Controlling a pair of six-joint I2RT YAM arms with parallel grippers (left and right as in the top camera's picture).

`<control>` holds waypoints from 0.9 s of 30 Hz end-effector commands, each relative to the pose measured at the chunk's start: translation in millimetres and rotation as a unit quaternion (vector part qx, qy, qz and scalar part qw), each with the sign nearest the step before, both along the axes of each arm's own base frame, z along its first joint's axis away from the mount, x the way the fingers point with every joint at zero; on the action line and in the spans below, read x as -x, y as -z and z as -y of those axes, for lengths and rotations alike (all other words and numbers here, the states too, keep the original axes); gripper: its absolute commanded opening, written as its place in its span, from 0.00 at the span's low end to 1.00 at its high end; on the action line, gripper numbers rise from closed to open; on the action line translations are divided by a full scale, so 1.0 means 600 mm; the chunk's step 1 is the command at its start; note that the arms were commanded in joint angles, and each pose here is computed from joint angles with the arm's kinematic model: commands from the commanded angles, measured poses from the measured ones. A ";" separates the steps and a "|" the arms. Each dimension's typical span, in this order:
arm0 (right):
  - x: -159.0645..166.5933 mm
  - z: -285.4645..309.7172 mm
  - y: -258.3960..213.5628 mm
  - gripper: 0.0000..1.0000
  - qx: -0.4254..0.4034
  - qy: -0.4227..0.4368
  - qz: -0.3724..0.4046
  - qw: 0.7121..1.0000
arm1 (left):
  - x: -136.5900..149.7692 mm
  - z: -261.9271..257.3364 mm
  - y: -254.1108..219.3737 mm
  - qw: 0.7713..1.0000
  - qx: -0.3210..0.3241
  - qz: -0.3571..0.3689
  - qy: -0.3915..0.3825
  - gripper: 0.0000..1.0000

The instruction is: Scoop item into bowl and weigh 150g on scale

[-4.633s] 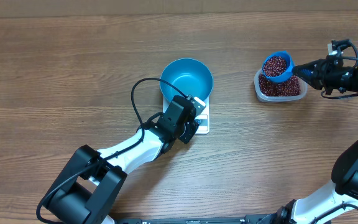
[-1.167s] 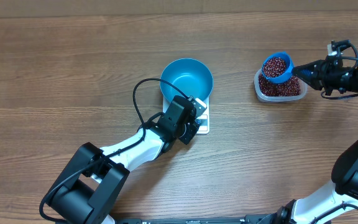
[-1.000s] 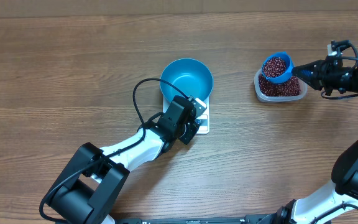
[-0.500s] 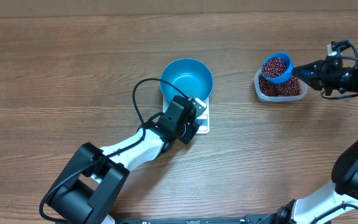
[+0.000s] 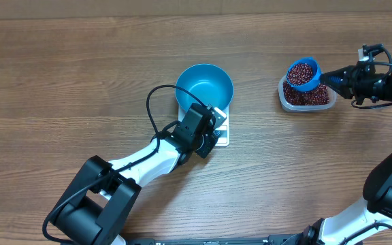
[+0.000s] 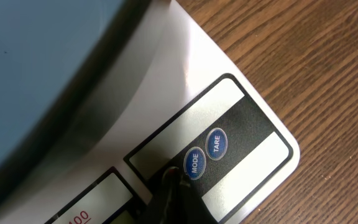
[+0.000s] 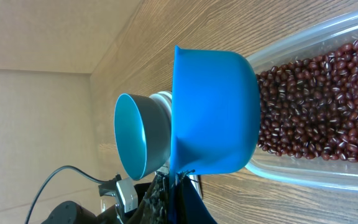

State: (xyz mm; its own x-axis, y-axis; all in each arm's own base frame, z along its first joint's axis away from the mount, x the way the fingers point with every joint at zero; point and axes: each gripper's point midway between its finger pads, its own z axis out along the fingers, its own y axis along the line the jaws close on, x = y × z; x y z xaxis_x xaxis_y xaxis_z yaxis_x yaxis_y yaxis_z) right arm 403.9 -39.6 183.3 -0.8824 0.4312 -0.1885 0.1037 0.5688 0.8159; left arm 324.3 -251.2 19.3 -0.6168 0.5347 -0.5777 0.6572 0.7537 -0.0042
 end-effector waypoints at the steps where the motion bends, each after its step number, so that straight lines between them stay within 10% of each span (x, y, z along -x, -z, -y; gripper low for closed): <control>1: 0.000 -0.003 -0.008 0.04 -0.005 -0.005 0.014 1.000 | -0.008 0.002 0.003 1.000 -0.004 -0.003 0.007 0.04; 27: -0.001 -0.002 -0.008 0.04 -0.004 -0.005 0.015 1.000 | -0.017 0.012 -0.025 1.000 -0.002 -0.004 0.011 0.04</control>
